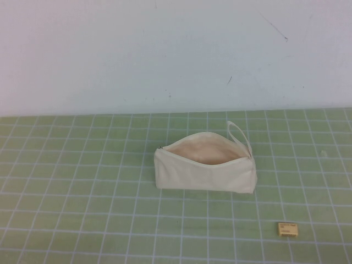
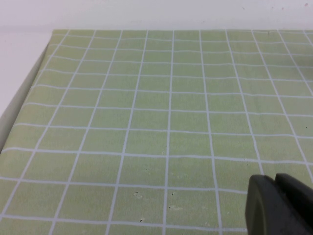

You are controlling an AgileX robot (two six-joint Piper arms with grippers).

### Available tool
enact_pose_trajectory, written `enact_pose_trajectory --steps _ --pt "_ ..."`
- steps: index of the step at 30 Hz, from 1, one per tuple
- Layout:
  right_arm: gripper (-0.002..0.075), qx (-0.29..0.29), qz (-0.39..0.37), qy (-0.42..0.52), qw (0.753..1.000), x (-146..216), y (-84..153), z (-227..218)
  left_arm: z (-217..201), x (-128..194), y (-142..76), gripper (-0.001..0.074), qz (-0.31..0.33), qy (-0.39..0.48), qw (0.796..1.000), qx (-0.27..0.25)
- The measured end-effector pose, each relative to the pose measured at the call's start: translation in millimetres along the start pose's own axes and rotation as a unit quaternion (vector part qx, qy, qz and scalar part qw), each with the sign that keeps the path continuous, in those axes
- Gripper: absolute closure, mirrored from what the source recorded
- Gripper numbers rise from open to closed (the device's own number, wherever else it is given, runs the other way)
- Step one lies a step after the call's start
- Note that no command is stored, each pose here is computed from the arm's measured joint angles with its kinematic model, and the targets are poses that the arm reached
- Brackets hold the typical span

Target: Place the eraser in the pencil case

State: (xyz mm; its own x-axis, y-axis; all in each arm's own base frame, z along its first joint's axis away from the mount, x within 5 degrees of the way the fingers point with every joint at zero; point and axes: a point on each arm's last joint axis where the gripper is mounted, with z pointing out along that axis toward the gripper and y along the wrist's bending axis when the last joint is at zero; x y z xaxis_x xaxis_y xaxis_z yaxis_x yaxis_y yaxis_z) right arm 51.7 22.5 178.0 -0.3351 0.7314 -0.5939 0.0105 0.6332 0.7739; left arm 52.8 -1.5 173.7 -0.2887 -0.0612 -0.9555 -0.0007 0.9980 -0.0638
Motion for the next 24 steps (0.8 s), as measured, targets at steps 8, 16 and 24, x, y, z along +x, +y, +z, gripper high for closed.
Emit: enact_pose_trajectory --steps 8,16,24 --pt "0.0727 -0.022 -0.100 -0.019 0.995 -17 24 -10 0 0 0 0.0736 0.000 0.000 1.000 0.000" --pt "0.0727 0.081 -0.337 0.171 0.922 -69 88 -17 0 0 0 0.0736 0.000 0.000 1.000 0.000" --pt "0.0727 0.139 -0.384 0.380 0.830 -121 124 39 0 0 0 0.0736 0.000 0.000 1.000 0.000"
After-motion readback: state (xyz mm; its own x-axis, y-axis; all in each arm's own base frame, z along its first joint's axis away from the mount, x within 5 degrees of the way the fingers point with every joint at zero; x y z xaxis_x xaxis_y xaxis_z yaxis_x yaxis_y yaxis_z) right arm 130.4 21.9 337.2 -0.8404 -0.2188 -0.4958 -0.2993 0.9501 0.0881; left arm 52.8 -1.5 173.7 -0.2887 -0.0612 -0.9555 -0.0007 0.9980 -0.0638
